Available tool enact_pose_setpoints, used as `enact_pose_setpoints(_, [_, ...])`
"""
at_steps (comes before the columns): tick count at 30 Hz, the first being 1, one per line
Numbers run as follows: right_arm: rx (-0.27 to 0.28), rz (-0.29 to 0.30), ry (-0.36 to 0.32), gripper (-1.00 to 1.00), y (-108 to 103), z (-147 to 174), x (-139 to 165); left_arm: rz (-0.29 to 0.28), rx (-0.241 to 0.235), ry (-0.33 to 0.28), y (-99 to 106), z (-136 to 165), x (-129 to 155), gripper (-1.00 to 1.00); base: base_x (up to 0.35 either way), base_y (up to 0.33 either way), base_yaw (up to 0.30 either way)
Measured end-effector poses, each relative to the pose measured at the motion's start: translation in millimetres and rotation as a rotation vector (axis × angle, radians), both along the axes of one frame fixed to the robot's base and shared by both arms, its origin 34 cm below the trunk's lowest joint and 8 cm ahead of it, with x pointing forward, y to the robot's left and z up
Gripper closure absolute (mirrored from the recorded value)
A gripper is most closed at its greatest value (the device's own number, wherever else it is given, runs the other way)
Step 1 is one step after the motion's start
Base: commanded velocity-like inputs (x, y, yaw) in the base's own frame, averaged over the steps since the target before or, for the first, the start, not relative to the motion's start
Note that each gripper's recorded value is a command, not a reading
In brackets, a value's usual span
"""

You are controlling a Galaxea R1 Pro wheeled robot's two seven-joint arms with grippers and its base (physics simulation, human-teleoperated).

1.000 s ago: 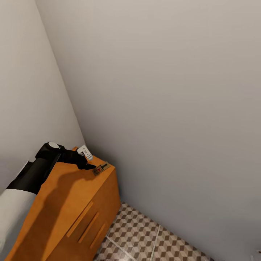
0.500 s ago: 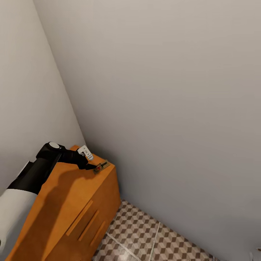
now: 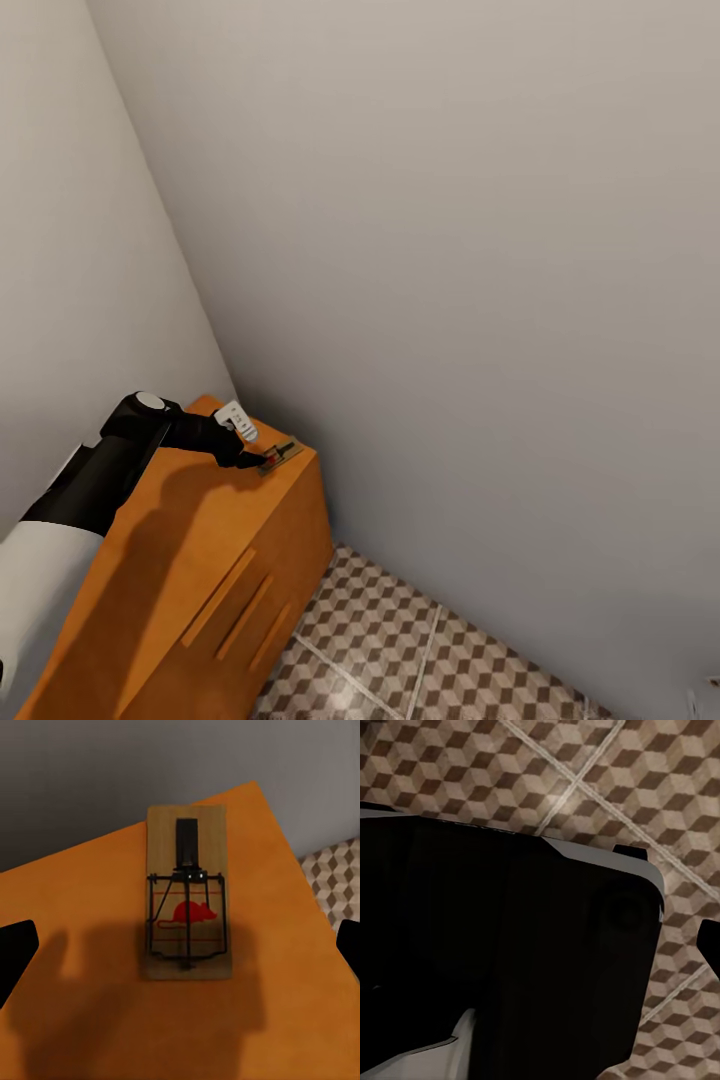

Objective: Take the four mousetraps from the cabinet in the bathroom and place them on the bathroom floor. Make sure all four end up on the same floor surface, and ensure that at least two of them are either under or directly next to the same bathroom sink.

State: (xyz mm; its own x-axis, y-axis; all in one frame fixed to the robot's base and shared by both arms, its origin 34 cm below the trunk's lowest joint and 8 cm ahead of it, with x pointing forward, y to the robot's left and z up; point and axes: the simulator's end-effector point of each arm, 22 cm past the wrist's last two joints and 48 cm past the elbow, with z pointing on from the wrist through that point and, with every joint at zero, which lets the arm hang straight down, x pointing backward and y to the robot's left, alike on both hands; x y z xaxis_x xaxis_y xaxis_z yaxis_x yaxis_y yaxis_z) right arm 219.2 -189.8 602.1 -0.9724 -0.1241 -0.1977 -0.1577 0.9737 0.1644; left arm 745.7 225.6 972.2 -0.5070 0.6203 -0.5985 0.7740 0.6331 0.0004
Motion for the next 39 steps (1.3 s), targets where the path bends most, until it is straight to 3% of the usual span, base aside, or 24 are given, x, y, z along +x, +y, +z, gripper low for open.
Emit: enact_pose_setpoints(39, [0.000,0.000,0.058,-1.00,0,-6,-24,-0.001,0.000,0.058,0,-37,-3,-1.00,0.000,0.000,0.000])
